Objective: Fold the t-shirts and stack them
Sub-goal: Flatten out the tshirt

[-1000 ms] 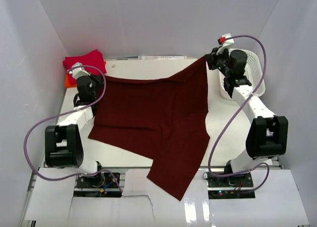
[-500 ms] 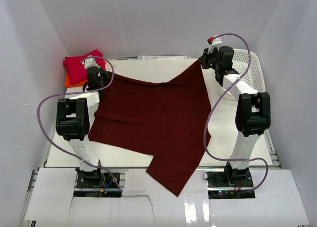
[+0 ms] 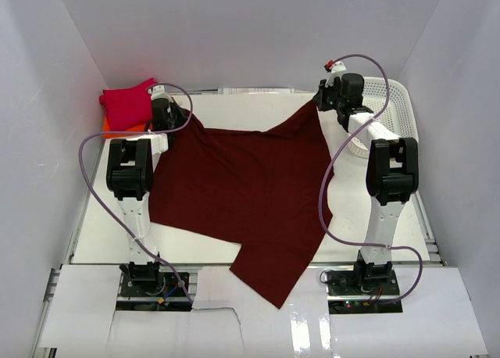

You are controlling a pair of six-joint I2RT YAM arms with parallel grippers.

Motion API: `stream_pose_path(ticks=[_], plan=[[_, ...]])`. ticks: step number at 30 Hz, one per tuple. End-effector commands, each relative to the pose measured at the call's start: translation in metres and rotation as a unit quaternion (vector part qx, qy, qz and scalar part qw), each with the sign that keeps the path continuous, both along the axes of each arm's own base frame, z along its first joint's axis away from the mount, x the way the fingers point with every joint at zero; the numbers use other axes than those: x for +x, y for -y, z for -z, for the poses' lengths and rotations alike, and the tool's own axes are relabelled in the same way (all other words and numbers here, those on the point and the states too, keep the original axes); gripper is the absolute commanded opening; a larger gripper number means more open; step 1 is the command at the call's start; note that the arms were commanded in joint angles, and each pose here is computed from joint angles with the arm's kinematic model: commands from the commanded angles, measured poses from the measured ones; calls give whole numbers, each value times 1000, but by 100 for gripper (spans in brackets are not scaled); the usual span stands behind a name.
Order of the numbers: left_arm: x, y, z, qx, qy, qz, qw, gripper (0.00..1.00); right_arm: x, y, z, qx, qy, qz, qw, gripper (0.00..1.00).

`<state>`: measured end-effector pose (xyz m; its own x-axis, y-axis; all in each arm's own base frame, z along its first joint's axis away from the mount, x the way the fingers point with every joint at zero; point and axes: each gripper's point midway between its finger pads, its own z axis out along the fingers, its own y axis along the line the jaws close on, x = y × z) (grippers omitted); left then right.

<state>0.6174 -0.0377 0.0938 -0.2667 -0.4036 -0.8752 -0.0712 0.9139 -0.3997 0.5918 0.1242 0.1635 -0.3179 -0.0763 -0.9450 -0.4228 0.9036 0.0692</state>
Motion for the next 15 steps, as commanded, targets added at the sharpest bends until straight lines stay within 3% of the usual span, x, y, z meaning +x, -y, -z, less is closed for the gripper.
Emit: stream_pose_path(ticks=[1,15], plan=[[12,2,-29,6,31,11,999,0,16,19,-15,-9,17,20,1000,8],[9,-18,-24,49,20,-25,998,0,34,39,-13,-1,11,37,999,8]])
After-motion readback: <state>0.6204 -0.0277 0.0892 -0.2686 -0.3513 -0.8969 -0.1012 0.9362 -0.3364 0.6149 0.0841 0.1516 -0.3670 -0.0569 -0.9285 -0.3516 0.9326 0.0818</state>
